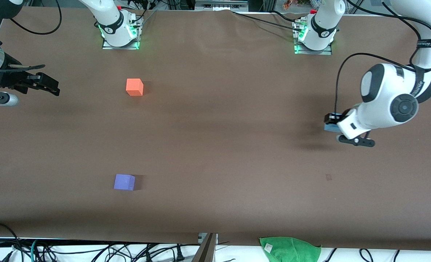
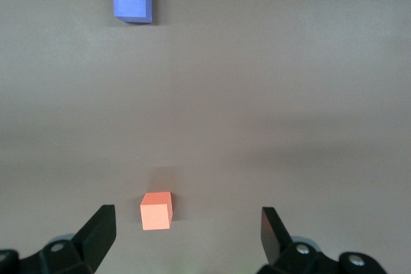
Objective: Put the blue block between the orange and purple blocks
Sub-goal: 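Lift the light-blue cube and carry it toward the table's middle, then set the cube down with the left gripper while the right gripper approaches, then grasp the light-blue cube with the right gripper while the left gripper withdraws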
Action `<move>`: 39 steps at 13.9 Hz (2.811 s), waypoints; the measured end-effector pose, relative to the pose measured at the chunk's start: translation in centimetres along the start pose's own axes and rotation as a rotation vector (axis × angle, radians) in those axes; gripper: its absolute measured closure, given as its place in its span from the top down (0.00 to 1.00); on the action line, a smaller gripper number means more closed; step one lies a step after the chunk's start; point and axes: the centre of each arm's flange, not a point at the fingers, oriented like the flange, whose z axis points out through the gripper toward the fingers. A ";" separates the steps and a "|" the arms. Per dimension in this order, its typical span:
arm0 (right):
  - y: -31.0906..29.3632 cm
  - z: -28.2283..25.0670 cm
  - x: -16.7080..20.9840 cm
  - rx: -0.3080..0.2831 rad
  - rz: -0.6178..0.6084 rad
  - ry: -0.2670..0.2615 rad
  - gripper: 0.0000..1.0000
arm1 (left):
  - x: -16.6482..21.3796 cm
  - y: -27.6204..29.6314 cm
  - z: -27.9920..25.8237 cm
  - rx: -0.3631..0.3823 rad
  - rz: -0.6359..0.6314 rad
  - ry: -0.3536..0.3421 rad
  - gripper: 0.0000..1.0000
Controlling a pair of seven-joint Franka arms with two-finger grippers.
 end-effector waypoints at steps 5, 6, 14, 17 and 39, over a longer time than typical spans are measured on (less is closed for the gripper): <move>0.0 0.0 0.0 0.000 0.000 0.000 1.00 | 0.5 19.2 2.8 0.052 0.016 -0.010 0.59; 0.0 0.0 0.0 0.000 0.000 0.001 1.00 | 0.5 22.8 4.2 0.077 0.017 -0.012 0.59; -0.6 -0.1 0.0 0.001 -0.011 0.005 1.00 | 3.1 34.6 15.7 -0.031 -0.070 0.072 0.59; -1.5 0.7 0.3 -0.001 -0.026 -0.007 1.00 | 3.0 35.1 17.1 -0.031 -0.065 0.062 0.59; -27.4 14.2 2.2 0.082 0.010 0.022 1.00 | -0.7 11.9 -17.4 0.103 -0.091 0.089 1.00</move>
